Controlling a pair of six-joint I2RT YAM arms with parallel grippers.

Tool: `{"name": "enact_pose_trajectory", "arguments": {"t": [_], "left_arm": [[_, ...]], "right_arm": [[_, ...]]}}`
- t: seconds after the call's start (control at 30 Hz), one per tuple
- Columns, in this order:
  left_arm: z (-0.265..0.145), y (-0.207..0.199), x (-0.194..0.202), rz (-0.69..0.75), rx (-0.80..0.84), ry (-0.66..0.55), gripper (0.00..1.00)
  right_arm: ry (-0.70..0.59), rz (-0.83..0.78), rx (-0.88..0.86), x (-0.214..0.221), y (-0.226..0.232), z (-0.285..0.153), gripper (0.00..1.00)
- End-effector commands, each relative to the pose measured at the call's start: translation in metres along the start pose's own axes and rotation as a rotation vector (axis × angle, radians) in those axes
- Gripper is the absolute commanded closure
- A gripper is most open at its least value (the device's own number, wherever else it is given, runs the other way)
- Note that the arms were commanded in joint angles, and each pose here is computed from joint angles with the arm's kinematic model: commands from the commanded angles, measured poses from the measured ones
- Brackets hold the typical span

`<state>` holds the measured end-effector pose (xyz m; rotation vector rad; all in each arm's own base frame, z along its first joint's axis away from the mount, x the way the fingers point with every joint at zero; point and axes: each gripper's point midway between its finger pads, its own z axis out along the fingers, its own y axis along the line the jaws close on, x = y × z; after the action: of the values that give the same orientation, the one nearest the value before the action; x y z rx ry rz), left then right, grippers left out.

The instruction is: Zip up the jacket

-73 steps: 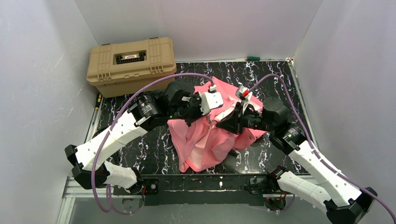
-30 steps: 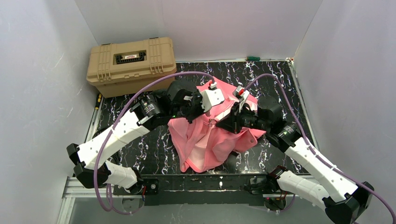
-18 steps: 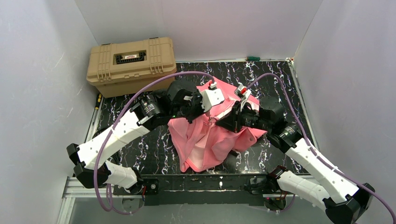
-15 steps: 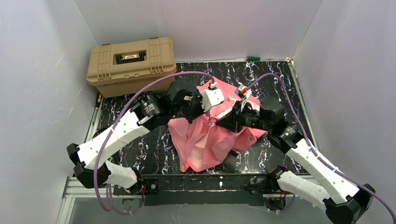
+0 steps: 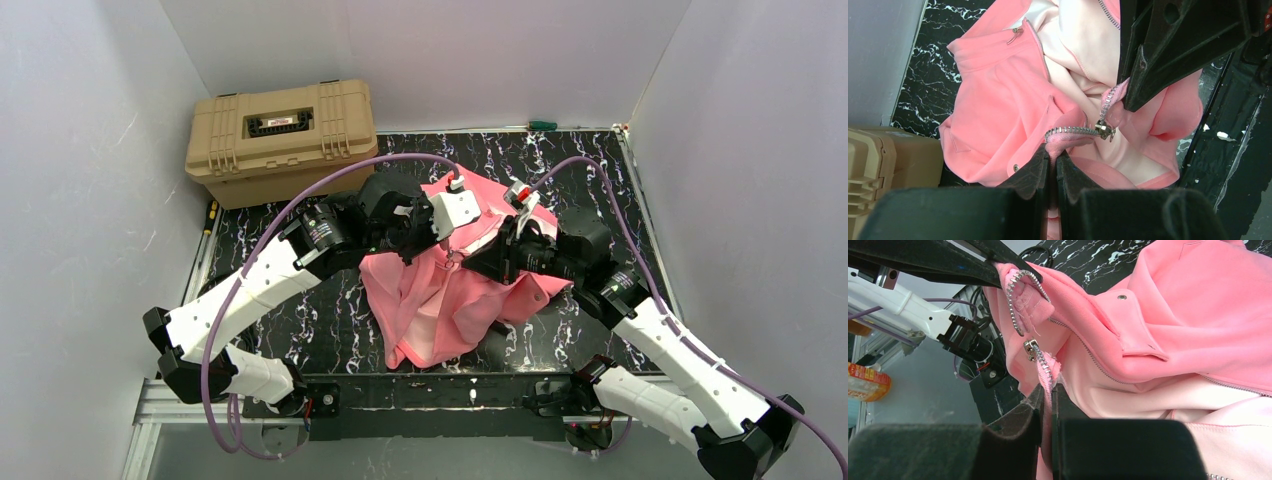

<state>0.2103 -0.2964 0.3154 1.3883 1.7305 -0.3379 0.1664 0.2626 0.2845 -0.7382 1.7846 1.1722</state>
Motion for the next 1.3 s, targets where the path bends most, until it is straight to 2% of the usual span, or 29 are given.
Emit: {"name": "enact_pose_trajectory", "arguments": {"t": [0.0,0.27,1.27], "left_arm": [[-0.005,0.004,-0.011,-0.002,-0.020,-0.039,1.00],[-0.004,0.005,-0.012,-0.002,-0.020,-0.039,1.00],[-0.003,0.003,-0.012,0.004,-0.011,-0.035,1.00]], "right_arm": [[-0.075,-0.037,-0.039,-0.023,0.010,0.000,0.99],[-0.055,-0.034,-0.054,-0.019,0.011,0.002,0.99],[-0.131,-0.050,-0.021,-0.040,0.011,-0.003,0.99]]}}
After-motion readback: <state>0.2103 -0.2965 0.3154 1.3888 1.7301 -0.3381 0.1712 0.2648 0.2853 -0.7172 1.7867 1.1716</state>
